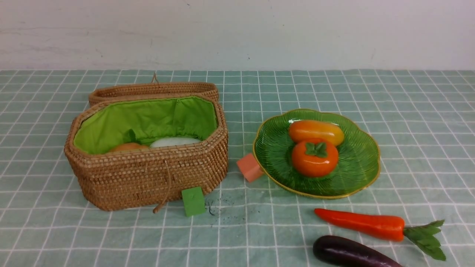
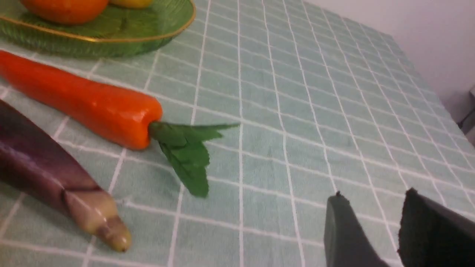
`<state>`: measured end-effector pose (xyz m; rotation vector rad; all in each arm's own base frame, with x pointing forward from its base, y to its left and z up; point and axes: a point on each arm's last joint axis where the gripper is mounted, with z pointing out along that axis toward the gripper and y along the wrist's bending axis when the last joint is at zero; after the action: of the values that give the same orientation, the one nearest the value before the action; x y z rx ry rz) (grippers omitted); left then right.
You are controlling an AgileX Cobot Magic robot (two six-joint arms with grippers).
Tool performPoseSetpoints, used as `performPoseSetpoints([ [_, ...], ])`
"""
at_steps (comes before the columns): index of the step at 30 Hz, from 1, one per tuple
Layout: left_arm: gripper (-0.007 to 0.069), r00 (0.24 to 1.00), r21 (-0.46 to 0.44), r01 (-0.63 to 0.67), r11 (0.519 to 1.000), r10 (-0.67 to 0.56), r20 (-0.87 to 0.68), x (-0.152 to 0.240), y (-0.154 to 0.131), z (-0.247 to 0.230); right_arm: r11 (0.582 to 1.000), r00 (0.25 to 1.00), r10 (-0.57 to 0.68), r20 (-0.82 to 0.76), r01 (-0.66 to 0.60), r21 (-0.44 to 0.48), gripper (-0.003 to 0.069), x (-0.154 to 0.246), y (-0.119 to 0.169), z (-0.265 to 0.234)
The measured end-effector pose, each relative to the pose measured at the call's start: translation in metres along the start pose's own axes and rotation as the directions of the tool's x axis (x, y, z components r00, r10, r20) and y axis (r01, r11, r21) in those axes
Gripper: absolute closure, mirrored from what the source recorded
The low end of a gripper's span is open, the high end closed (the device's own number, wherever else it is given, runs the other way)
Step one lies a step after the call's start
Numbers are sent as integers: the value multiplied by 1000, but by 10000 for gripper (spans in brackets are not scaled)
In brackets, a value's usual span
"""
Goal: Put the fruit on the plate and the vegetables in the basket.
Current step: Use the right arm to grab a lemon and put it into the right plate
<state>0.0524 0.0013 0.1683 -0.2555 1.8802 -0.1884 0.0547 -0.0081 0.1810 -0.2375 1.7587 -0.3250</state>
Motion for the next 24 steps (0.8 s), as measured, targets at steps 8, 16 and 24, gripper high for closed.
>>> performPoseSetpoints([
  [8,606,1000,0,0,1000,0,0,0,0,0,998,952,-68,300,63,25,418,-27,0,-4],
  [16,606,1000,0,0,1000,0,0,0,0,0,999,852,-48,522,54,4,418,-47,2,-13],
  [24,604,1000,0,0,1000,0,0,0,0,0,854,584,520,624,-375,-361,418,-86,-10,-37],
])
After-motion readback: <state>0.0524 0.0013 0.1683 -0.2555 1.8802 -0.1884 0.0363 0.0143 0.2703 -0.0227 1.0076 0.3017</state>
